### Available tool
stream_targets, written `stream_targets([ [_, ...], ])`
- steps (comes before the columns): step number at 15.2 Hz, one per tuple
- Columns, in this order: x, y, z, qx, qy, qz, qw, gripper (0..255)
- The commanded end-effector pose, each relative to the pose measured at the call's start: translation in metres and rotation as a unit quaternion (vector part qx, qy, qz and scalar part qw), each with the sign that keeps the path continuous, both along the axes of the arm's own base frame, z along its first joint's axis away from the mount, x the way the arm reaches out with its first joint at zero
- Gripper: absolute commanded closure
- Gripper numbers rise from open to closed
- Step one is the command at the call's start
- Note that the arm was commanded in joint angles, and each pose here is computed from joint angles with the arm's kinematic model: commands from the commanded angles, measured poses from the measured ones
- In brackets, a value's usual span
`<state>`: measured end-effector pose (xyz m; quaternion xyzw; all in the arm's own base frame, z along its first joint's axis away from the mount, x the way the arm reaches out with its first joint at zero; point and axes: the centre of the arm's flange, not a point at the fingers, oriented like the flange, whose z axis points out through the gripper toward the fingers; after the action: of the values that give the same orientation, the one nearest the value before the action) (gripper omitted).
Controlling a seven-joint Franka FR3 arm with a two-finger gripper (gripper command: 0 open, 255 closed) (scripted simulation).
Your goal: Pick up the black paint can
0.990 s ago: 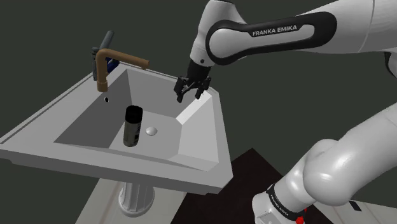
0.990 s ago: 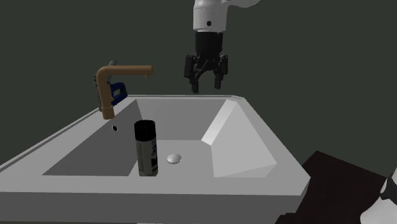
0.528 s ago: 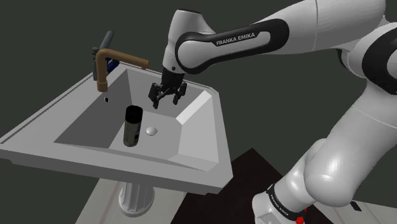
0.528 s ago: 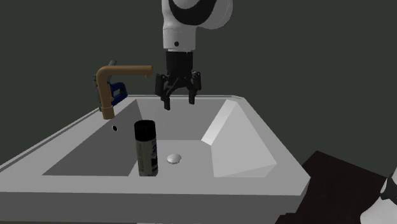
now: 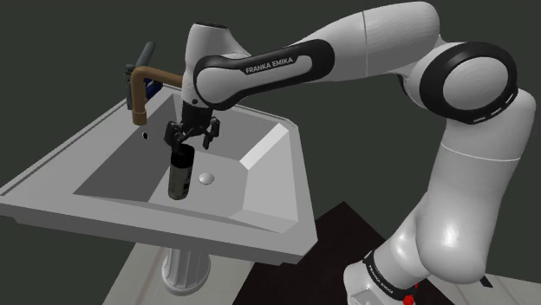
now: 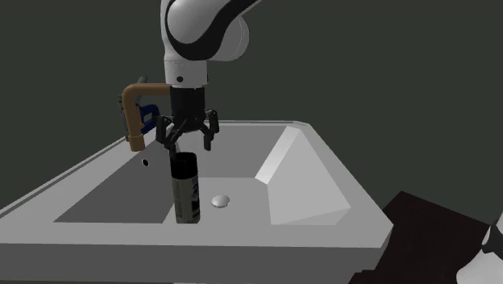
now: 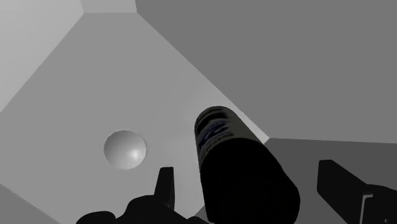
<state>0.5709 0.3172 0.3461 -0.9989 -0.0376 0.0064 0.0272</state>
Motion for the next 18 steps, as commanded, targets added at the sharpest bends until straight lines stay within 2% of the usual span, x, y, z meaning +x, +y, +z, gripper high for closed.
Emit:
stream_targets([
  [1, 0.006, 0.010, -0.007, 0.001, 0.001, 0.002, 1.0000, 0],
  [8, 0.006, 0.010, -0.047, 0.001, 0.001, 0.002, 1.0000, 0],
  [10, 0.006, 0.010, -0.047, 0.001, 0.001, 0.002, 1.0000, 0],
  [11, 0.006, 0.011, -0.047, 0.001, 0.001, 0.002, 1.0000, 255],
  [18, 0.007, 0.011, -0.046, 0.001, 0.001, 0.002, 1.0000, 255],
])
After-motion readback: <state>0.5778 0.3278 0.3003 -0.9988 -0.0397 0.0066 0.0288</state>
